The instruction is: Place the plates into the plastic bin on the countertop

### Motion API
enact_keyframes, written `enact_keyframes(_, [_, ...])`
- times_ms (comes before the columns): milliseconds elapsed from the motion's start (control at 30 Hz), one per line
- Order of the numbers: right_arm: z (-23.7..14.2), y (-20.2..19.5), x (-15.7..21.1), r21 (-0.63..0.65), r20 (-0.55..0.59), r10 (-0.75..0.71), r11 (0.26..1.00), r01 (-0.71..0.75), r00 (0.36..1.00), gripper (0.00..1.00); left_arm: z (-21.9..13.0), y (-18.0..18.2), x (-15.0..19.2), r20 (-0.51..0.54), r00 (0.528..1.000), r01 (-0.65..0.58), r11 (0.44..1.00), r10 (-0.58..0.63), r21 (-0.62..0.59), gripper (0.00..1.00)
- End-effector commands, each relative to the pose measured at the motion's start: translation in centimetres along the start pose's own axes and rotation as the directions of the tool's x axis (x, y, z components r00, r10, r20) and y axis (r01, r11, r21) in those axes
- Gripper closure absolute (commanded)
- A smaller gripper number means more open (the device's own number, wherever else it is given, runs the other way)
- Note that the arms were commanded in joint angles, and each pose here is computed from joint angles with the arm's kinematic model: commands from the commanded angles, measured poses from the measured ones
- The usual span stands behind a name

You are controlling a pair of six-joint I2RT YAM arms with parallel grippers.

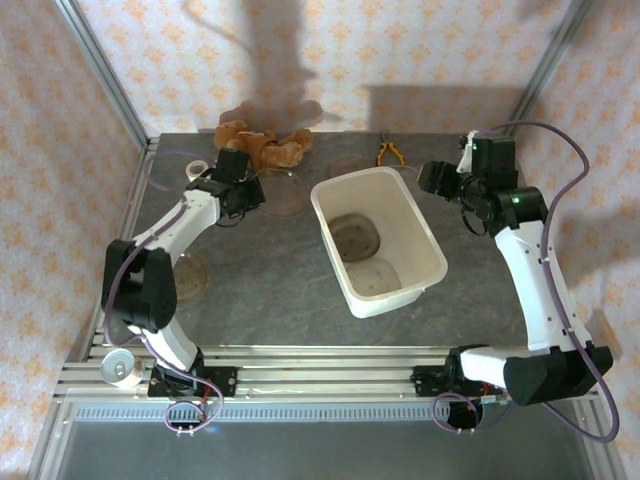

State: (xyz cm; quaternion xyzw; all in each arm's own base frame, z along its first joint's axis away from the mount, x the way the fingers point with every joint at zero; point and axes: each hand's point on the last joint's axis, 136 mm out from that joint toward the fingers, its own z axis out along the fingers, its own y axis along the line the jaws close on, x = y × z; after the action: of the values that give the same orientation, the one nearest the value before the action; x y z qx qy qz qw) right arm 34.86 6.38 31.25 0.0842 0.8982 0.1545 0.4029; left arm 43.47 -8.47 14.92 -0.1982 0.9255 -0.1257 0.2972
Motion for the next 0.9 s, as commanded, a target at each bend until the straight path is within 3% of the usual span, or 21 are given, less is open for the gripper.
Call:
enact_keyframes(0, [0.5, 1.3, -0.9, -0.05, 0.012, 0.005, 0.999, -0.004, 1.0, 0.29, -2.5, 1.1, -1.1, 0.061, 0.997, -0.053, 0.998, 0.056, -0.041, 1.0])
enact_keyframes(333, [2.1, 6.8, -1.3, -0.198, -0.038, -0.075, 0.978, 0.066, 0.996, 0.34, -10.5, -4.5, -4.7, 0.243, 0.963, -0.158, 0.975, 0.117, 0.158, 1.0])
enact_keyframes(567, [1.9, 11.5, -1.9, -0.329, -0.039, -0.113, 0.94, 0.094, 0.993, 0.38, -14.9, -10.9, -4.9, 0.327, 0.919, -0.321, 0.902, 0.222, 0.288, 1.0])
enact_keyframes(867, [2.3, 14.4, -1.7, -0.413, -0.044, -0.15, 0.903, 0.119, 0.988, 0.44, -16.9, -17.1, -3.7, 0.345, 0.905, -0.392, 0.809, 0.251, 0.438, 1.0])
